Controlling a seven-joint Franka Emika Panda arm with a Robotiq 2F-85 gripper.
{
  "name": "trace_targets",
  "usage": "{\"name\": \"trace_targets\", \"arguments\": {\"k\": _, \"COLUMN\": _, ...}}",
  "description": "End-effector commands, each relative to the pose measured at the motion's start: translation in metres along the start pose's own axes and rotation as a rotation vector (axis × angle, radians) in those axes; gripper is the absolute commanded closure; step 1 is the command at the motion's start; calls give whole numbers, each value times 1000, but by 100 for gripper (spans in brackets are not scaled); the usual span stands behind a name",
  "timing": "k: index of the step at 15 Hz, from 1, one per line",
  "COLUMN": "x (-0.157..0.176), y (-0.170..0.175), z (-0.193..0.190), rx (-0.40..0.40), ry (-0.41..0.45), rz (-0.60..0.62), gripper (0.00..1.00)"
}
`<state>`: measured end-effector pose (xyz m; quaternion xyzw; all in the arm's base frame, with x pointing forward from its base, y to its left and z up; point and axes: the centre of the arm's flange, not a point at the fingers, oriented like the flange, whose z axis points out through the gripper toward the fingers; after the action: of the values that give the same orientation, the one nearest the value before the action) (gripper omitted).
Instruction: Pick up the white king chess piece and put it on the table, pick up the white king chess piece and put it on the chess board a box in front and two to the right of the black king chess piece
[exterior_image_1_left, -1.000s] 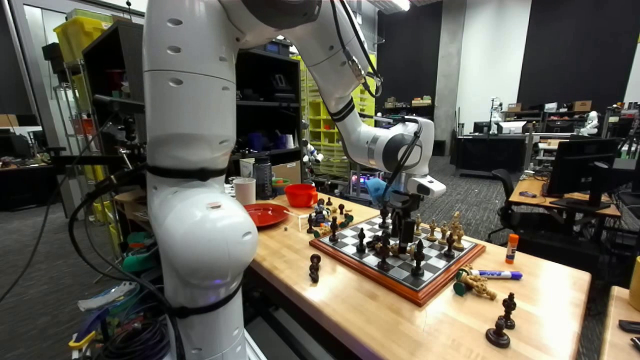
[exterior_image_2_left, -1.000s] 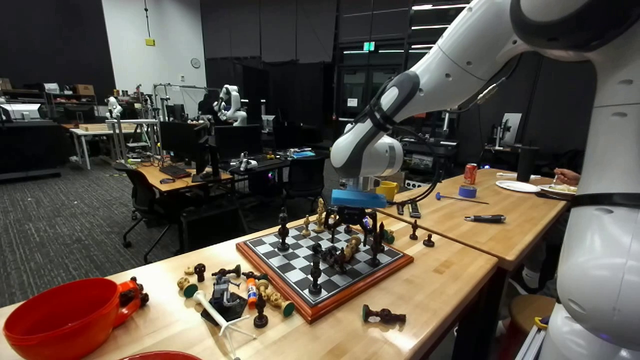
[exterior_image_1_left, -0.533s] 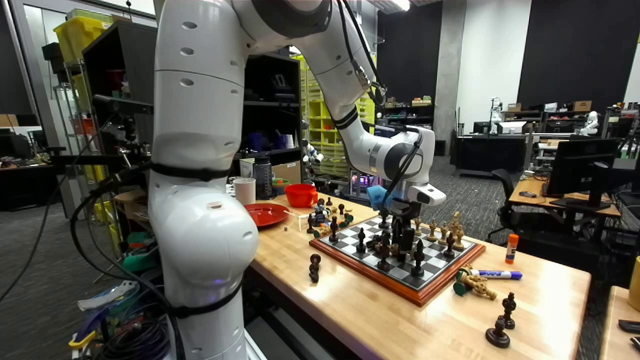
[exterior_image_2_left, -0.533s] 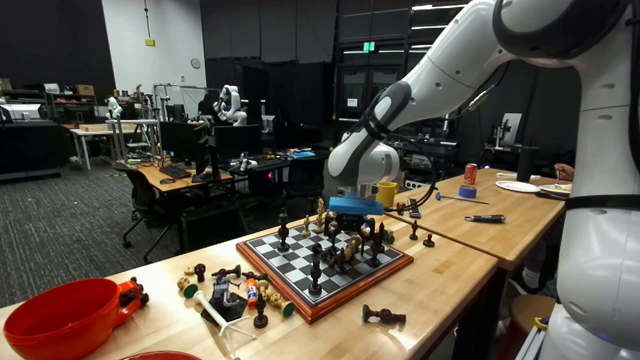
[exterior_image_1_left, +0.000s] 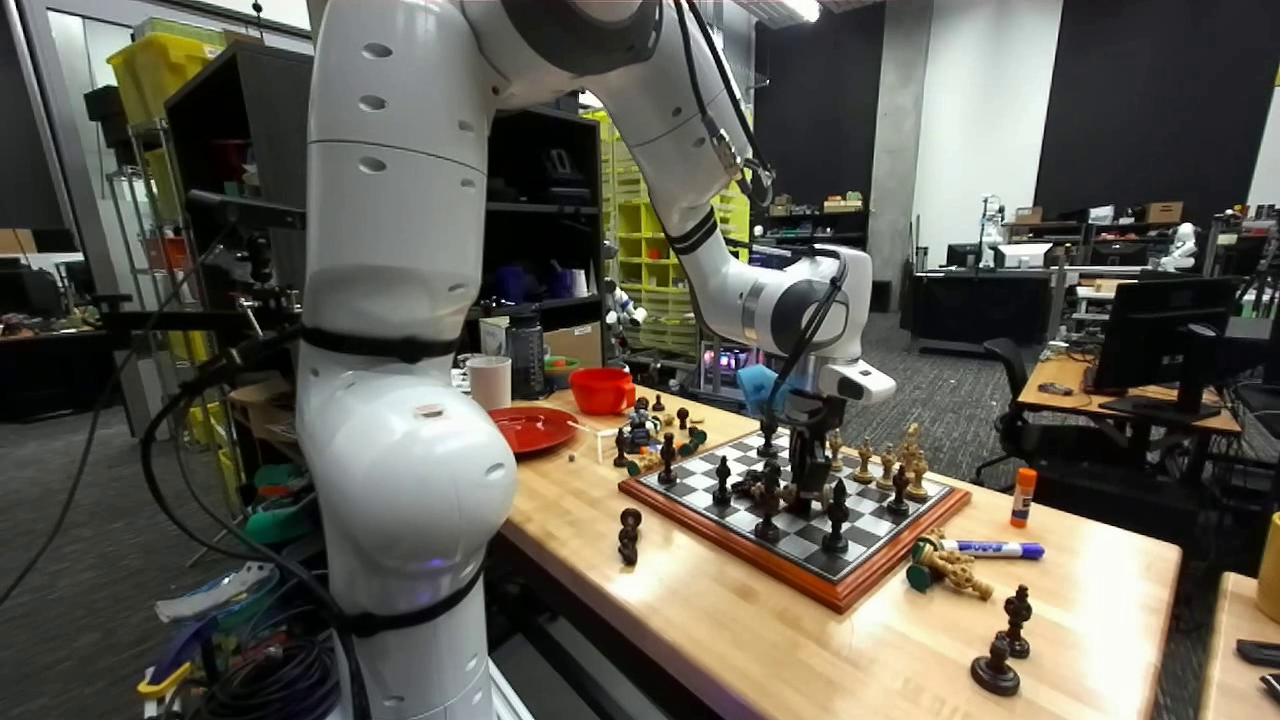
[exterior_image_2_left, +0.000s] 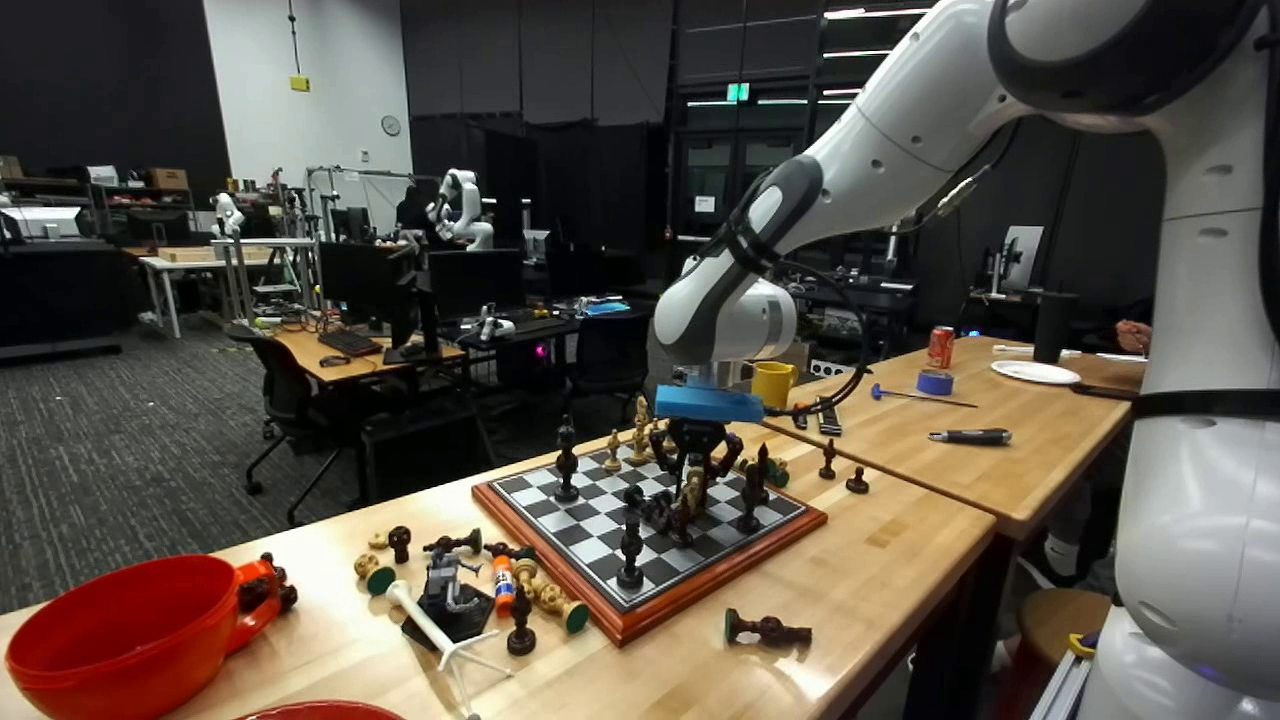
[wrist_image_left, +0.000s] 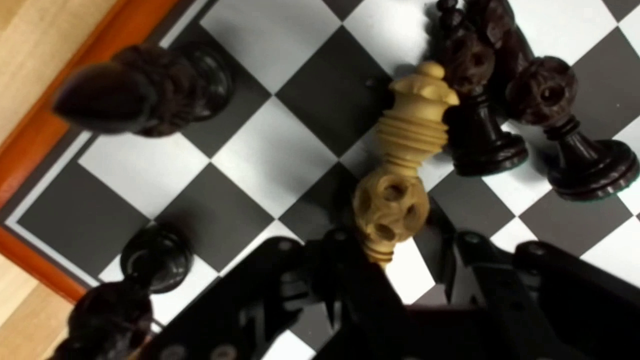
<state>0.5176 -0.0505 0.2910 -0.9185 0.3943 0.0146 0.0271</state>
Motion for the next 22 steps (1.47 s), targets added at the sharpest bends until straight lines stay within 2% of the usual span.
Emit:
{"name": "trace_targets", "arguments": {"k": 1, "x": -11, "y": -2, "z": -7, "rx": -4, "ry": 28, "rz": -3, "gripper": 91}}
{"name": "trace_targets", "arguments": {"k": 8, "x": -29, "y": -2, "z": -43, "rx": -11, "ry": 112, "rz": -71, "gripper": 91}}
{"name": "trace_targets", "arguments": {"k": 14, "x": -31, "y": 25, "z": -116, "rx": -2, "ry": 183, "rz": -80, "gripper": 91}}
{"name": "trace_targets", "arguments": {"k": 18, "x": -17, "y": 71, "z": -169, "rx": -7, "ry": 200, "rz": 9, "gripper": 91}}
{"name": "trace_targets", "arguments": {"k": 22, "x": -14, "y": 140, "z": -195, "rx": -46, "ry": 95, "rz": 125, "gripper": 91}}
